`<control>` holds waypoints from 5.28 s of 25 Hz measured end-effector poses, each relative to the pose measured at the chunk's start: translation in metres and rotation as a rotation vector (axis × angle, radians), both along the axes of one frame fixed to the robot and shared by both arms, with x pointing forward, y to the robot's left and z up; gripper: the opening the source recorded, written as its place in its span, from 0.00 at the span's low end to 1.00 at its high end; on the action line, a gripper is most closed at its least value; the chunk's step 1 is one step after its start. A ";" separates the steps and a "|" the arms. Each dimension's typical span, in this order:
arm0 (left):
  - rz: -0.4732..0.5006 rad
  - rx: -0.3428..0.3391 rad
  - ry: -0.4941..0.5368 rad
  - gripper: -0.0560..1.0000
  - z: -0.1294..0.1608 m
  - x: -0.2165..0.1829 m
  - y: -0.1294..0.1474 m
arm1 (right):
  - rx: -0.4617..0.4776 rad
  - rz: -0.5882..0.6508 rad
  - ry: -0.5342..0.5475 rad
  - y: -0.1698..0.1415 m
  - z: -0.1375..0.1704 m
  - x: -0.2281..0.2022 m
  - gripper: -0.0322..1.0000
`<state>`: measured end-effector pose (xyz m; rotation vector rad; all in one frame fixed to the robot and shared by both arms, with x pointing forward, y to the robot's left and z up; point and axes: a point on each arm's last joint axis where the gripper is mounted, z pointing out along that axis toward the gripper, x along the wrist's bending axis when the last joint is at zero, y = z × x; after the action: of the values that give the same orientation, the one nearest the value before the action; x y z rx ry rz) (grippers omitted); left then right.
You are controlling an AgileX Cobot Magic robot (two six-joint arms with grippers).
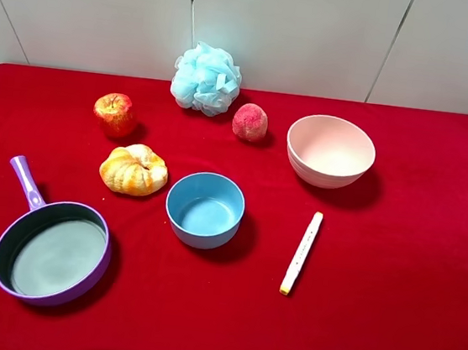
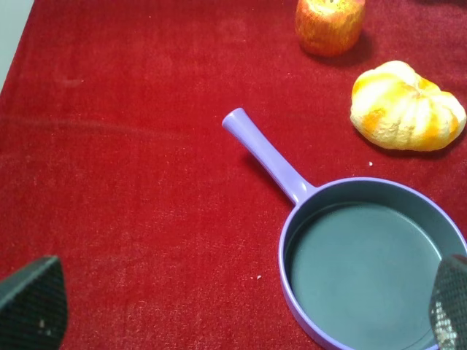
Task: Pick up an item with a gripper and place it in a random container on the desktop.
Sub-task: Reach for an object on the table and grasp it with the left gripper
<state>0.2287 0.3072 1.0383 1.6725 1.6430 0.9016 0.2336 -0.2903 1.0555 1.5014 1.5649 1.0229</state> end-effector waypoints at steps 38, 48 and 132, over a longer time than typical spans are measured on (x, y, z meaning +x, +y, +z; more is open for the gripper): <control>0.001 0.004 0.100 1.00 0.025 0.022 -0.001 | 0.000 0.000 0.000 0.000 0.000 0.000 0.70; -0.042 0.050 0.298 0.99 0.054 0.093 -0.003 | 0.000 0.000 0.000 0.000 0.000 0.000 0.70; -0.299 0.089 0.764 0.99 -0.144 0.457 -0.086 | 0.003 0.002 0.000 0.000 0.000 0.000 0.70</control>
<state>0.6859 0.2216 0.8942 2.4309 1.7335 0.1781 0.2336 -0.2900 1.0555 1.5021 1.5658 1.0270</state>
